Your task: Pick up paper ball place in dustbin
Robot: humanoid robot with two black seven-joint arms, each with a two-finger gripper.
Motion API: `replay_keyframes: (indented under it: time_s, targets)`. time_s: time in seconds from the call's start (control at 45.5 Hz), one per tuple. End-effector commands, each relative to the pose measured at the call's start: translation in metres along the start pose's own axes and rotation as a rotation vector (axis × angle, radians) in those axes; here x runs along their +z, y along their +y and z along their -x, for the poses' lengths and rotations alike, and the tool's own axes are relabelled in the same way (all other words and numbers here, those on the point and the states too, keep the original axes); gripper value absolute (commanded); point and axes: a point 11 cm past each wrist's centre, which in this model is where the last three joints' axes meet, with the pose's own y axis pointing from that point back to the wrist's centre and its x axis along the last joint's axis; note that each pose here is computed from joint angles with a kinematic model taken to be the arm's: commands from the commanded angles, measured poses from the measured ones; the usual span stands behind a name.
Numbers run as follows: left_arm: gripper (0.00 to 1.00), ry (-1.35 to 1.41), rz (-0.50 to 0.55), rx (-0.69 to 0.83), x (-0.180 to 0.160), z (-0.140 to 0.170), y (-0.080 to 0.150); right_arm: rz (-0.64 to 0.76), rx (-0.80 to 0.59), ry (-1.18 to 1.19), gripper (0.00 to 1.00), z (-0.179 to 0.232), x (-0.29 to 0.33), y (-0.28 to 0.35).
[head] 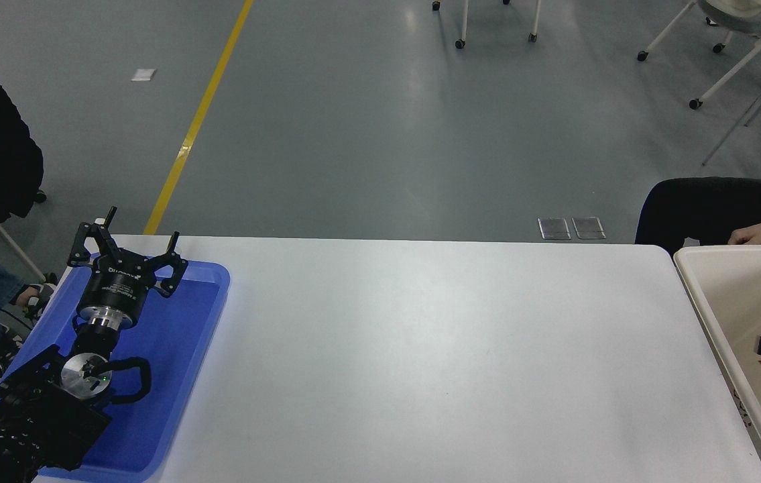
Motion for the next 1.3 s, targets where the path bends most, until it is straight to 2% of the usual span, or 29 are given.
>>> replay_keyframes:
  time_s: [0.0,0.132,0.286,0.484,0.659,0.747,0.923,1.143,1.275]
  targets:
    - [1.00,0.000,-0.001,-0.001,0.000,0.000,0.000,-0.011,0.034,-0.012,1.00,-0.007,-0.002,0.001]
    - [1.00,0.000,0.001,-0.001,0.000,0.000,0.000,-0.027,0.071,-0.061,1.00,-0.021,-0.005,0.002]
    - [1.00,0.000,-0.001,0.000,0.000,0.000,0.000,-0.087,0.150,-0.267,1.00,-0.045,-0.016,0.006]
    - [1.00,0.000,-0.001,0.000,0.000,0.000,0.000,-0.229,0.253,-0.683,1.00,-0.076,-0.037,0.012]
    - [1.00,0.000,0.000,0.000,0.000,0.000,0.000,-0.450,0.281,-1.158,1.00,-0.095,-0.066,0.019]
    - [1.00,0.000,0.000,0.000,0.000,0.000,0.000,-0.620,0.254,-1.403,1.00,-0.100,-0.097,0.027]
    - [1.00,0.000,0.000,0.000,0.000,0.000,0.000,-0.853,0.141,-1.528,1.00,-0.104,-0.157,0.049]
    - [1.00,0.000,0.000,0.000,0.000,0.000,0.000,-1.065,-0.109,-1.663,1.00,-0.086,-0.230,0.069]
    - [1.00,0.000,0.000,0.000,0.000,0.000,0.000,-1.143,-0.234,-1.780,1.00,-0.075,-0.253,0.074]
